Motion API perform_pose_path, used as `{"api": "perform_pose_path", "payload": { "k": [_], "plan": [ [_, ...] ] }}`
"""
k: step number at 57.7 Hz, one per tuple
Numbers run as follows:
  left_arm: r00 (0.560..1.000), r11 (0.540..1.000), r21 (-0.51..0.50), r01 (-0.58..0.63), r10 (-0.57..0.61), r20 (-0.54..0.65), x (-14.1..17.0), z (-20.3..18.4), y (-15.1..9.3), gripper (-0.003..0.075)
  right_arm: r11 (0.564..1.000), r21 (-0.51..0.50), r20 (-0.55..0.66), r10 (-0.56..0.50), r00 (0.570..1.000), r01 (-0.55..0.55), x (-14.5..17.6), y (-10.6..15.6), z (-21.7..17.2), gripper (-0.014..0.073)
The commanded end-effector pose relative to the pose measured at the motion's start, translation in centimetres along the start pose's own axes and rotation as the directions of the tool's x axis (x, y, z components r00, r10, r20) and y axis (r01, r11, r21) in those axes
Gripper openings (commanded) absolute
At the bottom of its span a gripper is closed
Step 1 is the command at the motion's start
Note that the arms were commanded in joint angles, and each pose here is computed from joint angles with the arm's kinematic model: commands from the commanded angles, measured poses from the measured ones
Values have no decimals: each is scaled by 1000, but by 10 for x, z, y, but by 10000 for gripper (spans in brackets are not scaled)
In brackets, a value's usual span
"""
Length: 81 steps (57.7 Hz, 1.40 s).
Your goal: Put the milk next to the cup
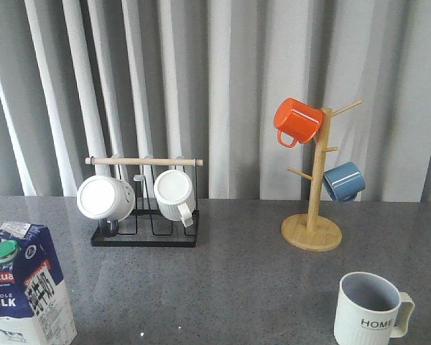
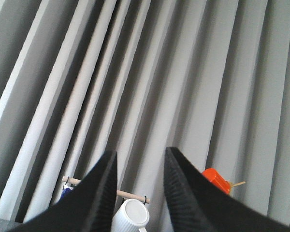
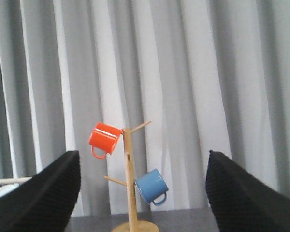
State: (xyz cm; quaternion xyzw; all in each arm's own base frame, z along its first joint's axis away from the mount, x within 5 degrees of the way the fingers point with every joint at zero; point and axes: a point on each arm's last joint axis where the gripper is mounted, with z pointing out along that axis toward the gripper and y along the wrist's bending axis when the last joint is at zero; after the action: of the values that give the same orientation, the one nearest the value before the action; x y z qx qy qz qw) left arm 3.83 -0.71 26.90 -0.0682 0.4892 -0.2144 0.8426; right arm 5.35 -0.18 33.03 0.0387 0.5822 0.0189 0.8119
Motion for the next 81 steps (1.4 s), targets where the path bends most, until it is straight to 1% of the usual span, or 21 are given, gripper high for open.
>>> {"api": "perform_pose_path", "payload": {
  "k": [1, 5, 9, 14, 16, 20, 23, 28, 35, 41, 43, 50, 60, 73, 81],
  "plan": [
    [997, 999, 36, 22, -24, 68, -15, 1, -7, 249, 992, 27, -75, -123, 990, 125, -22, -1, 19, 510],
    [998, 999, 29, 22, -24, 57, -14, 1, -6, 249, 980, 45, -149, -184, 972, 193, -38, -2, 36, 510],
    [998, 999, 25, 23, -24, 51, -13, 1, -6, 249, 972, 56, -219, -211, 953, 228, -52, -4, 55, 510],
    [998, 999, 26, 23, -24, 52, -13, 1, -6, 249, 958, 59, -340, -244, 908, 280, -63, -6, 81, 510],
    [998, 999, 26, 23, -24, 52, -13, 1, -6, 249, 955, 51, -391, -251, 886, 293, -61, -7, 90, 510],
    [998, 999, 27, 23, -24, 55, -14, 1, -6, 248, 953, 19, -482, -257, 838, 303, -52, -8, 109, 506],
    [998, 999, 27, 22, -23, 55, -14, 1, -6, 247, 951, -18, -546, -269, 793, 310, -39, -8, 120, 502],
    [998, 999, 27, 22, -23, 55, -14, 1, -6, 247, 962, -60, -628, -243, 739, 265, -17, -7, 133, 500],
    [998, 999, 26, 22, -23, 53, -13, 1, -6, 247, 966, -86, -664, -239, 708, 246, -3, -6, 144, 501],
    [998, 999, 26, 21, -22, 53, -13, 1, -6, 247, 969, -93, -720, -225, 657, 231, 9, -7, 148, 501],
    [998, 999, 26, 21, -22, 53, -13, 1, -6, 247, 968, -97, -727, -228, 647, 232, 12, -8, 149, 501],
    [998, 999, 26, 21, -22, 53, -13, 1, -6, 247, 969, -95, -733, -222, 643, 226, 18, -8, 150, 498],
    [998, 999, 26, 21, -22, 53, -13, 1, -6, 247, 973, -95, -755, -209, 621, 213, 54, -11, 138, 465],
    [998, 999, 26, 21, -22, 53, -13, 1, -6, 247, 973, -85, -699, -211, 684, 213, 70, -12, 134, 451],
    [998, 999, 26, 20, -21, 53, -13, 1, -6, 247, 974, -84, -681, -212, 701, 213, 80, -13, 133, 451]
  ]
}}
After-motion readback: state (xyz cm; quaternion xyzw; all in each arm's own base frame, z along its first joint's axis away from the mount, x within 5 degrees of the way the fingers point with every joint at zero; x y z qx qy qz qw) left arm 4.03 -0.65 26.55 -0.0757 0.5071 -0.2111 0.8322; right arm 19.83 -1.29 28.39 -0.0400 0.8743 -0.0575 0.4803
